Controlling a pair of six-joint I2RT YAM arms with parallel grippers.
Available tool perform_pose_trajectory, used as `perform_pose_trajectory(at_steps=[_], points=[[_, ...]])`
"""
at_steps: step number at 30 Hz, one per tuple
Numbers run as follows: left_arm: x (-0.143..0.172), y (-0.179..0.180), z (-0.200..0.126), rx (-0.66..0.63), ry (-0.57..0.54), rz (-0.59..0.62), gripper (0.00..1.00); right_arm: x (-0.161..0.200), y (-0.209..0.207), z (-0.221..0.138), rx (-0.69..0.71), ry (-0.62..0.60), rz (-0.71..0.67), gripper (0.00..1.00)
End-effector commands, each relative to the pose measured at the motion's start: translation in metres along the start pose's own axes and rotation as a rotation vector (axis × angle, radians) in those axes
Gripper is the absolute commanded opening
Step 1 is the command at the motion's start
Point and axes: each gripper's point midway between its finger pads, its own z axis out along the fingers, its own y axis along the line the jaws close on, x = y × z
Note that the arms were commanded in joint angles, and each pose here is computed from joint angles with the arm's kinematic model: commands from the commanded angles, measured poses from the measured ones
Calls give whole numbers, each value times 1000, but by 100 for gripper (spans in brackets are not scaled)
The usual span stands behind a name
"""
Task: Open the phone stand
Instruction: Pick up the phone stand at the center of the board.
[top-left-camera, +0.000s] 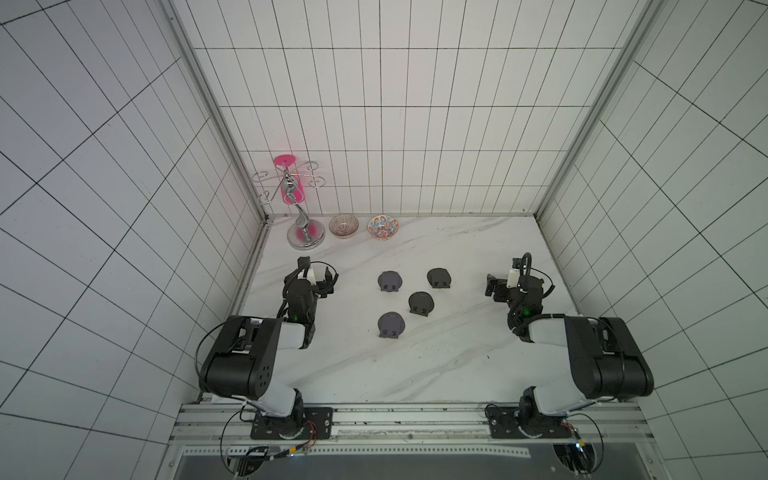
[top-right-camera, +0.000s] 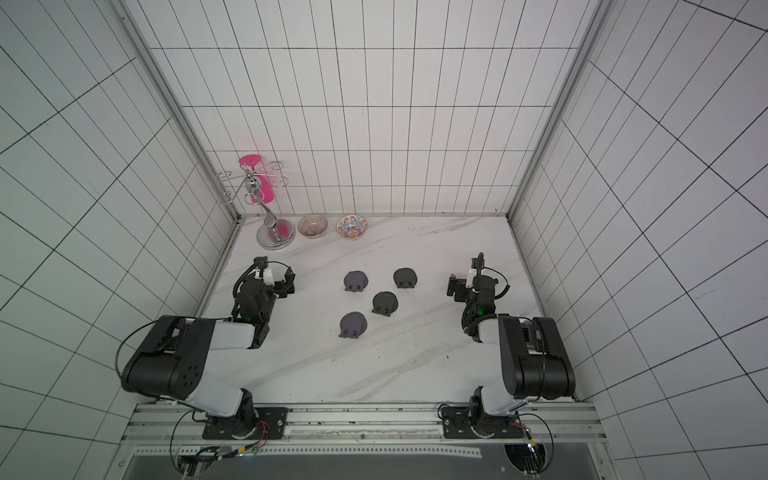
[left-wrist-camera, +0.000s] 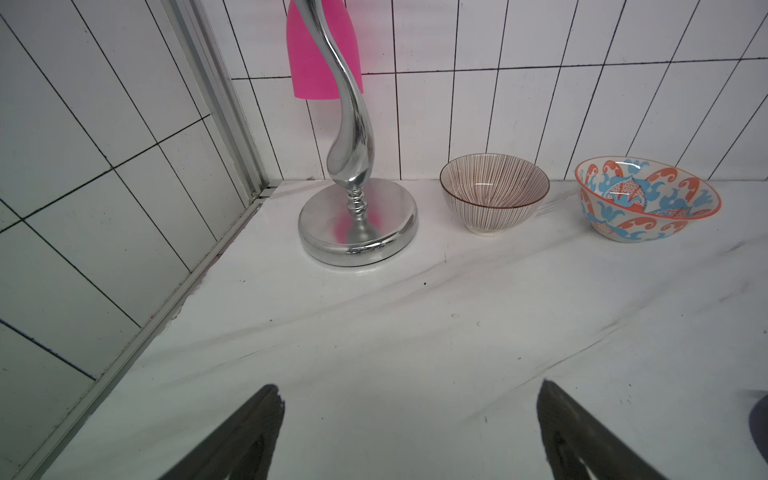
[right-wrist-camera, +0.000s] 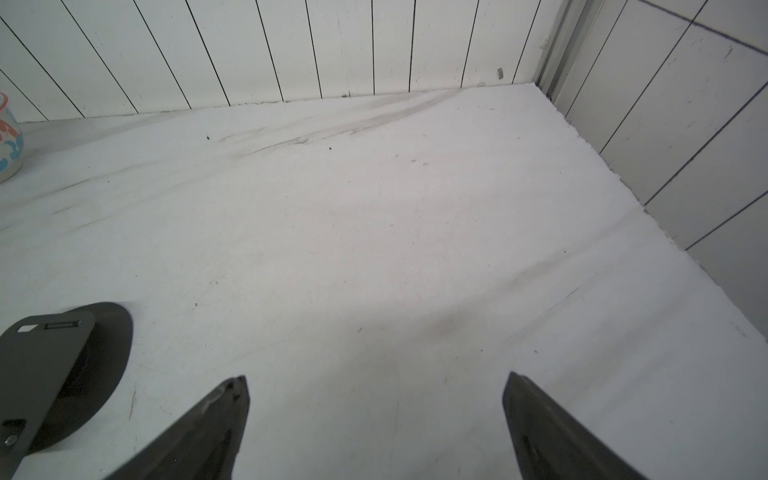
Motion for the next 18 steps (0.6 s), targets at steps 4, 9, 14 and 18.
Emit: perform_pose_trajectory(at_steps=[4,9,14,18], points=[[-31,-3,9,-63,74,25,97,-60,-4,-22,13,-35,54,99],[-61,-38,8,-86,77,93,98,-88,-16,-31,48,19,302,99],[-85,-64,3,-59,219,28,97,-101,7,-34,-117,57,409,95],[-97,-100,-17,47,278,24,97,-121,20,-52,-172,55,417,76]])
